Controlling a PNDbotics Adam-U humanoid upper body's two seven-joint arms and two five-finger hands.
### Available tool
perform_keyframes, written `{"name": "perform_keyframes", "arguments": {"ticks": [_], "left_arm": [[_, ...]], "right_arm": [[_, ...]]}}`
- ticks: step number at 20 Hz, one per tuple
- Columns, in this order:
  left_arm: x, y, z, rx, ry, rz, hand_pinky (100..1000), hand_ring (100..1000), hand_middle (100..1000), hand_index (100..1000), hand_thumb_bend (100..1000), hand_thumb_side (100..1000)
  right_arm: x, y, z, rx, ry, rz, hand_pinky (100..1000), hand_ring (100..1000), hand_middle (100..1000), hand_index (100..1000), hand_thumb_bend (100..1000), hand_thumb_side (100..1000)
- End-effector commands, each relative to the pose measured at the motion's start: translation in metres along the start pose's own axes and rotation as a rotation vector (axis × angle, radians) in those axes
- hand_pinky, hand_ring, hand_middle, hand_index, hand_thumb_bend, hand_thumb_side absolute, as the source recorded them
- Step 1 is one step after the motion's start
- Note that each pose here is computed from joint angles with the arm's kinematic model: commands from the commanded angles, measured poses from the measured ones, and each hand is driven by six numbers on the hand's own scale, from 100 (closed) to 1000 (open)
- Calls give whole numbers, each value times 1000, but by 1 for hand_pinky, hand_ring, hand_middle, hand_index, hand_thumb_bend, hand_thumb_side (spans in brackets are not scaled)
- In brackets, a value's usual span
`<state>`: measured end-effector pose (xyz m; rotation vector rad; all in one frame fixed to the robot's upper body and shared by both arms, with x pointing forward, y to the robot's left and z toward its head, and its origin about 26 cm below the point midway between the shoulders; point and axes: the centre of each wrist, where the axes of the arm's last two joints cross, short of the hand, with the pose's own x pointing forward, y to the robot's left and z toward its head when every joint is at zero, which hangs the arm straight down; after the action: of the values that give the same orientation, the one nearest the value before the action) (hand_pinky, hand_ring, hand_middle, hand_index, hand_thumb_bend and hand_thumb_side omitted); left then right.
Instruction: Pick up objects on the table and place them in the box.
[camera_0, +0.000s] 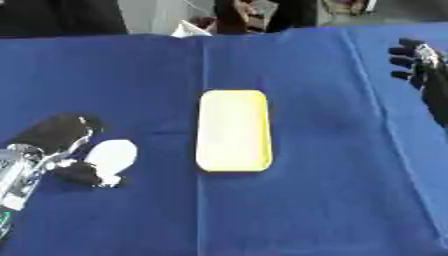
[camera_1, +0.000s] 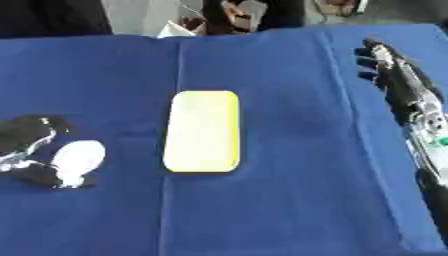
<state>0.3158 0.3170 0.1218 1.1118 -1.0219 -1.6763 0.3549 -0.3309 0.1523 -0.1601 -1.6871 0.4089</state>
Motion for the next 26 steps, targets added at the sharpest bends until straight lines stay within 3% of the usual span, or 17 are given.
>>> {"name": "perform_keyframes", "arguments": {"ticks": [1, 2, 3, 8, 13, 26], "left_arm": [[-3, 11, 5, 40, 25, -38, 890, 790, 735, 824, 820, 603], [-3, 11, 5, 45, 32, -39, 895, 799, 742, 830, 833, 626], [-3, 11, 5, 48, 39, -40, 882, 767, 713, 807, 797, 568], [-4, 9, 3, 56, 62, -20, 866, 733, 683, 780, 724, 519], [-7, -3, -1, 19, 59, 67, 842, 713, 681, 777, 657, 557], [-13, -19, -9, -54, 12, 208, 836, 735, 716, 808, 664, 666]], "right_arm": [[12, -6, -1, -8, -33, 19, 901, 929, 868, 963, 100, 867], [12, -6, -2, -8, -34, 19, 901, 929, 868, 963, 100, 867], [12, -6, -2, -8, -34, 19, 901, 929, 868, 963, 100, 867], [12, -6, -2, -7, -34, 19, 901, 929, 869, 963, 100, 868], [12, -6, -2, -7, -33, 20, 901, 929, 868, 963, 100, 868], [12, -6, -2, -6, -33, 22, 902, 929, 869, 963, 100, 867]]}}
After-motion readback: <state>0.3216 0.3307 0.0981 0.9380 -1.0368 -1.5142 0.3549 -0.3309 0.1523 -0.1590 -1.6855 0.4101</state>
